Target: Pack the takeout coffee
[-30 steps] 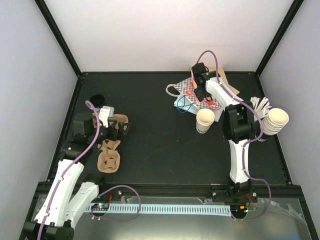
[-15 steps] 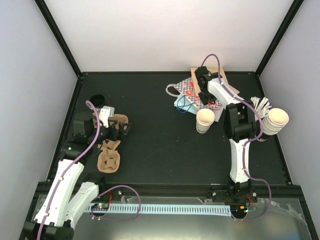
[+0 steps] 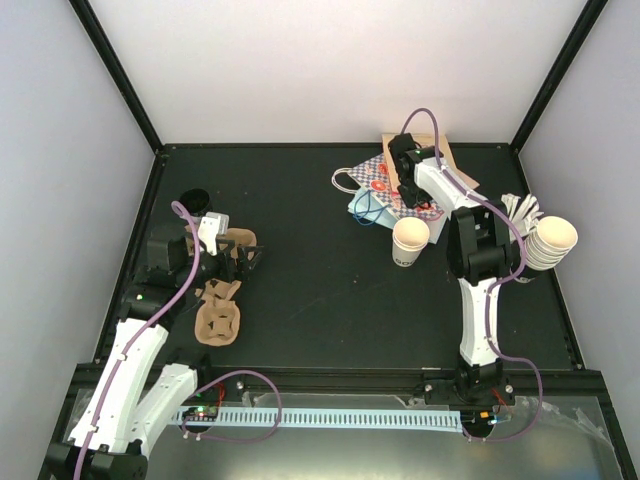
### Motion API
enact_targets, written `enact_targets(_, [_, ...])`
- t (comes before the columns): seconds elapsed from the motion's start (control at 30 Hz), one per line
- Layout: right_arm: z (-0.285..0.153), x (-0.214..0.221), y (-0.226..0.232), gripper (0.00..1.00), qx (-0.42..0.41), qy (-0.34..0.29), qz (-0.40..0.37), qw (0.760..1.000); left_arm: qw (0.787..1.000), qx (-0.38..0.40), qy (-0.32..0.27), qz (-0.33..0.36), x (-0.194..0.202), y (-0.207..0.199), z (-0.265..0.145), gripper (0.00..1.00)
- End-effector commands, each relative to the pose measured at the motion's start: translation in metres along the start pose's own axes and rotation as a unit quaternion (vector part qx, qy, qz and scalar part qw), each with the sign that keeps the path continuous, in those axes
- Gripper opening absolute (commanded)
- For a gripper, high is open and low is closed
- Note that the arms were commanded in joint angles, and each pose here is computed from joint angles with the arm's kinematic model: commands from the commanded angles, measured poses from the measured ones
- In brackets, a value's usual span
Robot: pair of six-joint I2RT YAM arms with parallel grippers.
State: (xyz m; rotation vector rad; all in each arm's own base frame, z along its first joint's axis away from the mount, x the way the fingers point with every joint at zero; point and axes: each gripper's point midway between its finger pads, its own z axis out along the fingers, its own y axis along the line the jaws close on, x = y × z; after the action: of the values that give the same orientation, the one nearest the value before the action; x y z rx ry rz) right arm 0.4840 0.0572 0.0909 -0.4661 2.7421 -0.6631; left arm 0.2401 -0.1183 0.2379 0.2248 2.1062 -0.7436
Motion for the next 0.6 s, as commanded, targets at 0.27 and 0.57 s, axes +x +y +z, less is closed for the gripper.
enact_targets(0.27, [-0.103,-0.041,-0.104,0.01,0.151,-0.124,0.097,0.976,1.0,0.002,-0.01,0.012,-0.005,-0.002,-0.001,0.99])
enact_targets(0.57, [-0.195,-0.057,-0.114,0.01,0.16,-0.213,0.094,0.959,1.0,0.001,-0.015,0.014,-0.007,-0.003,-0.002,0.99])
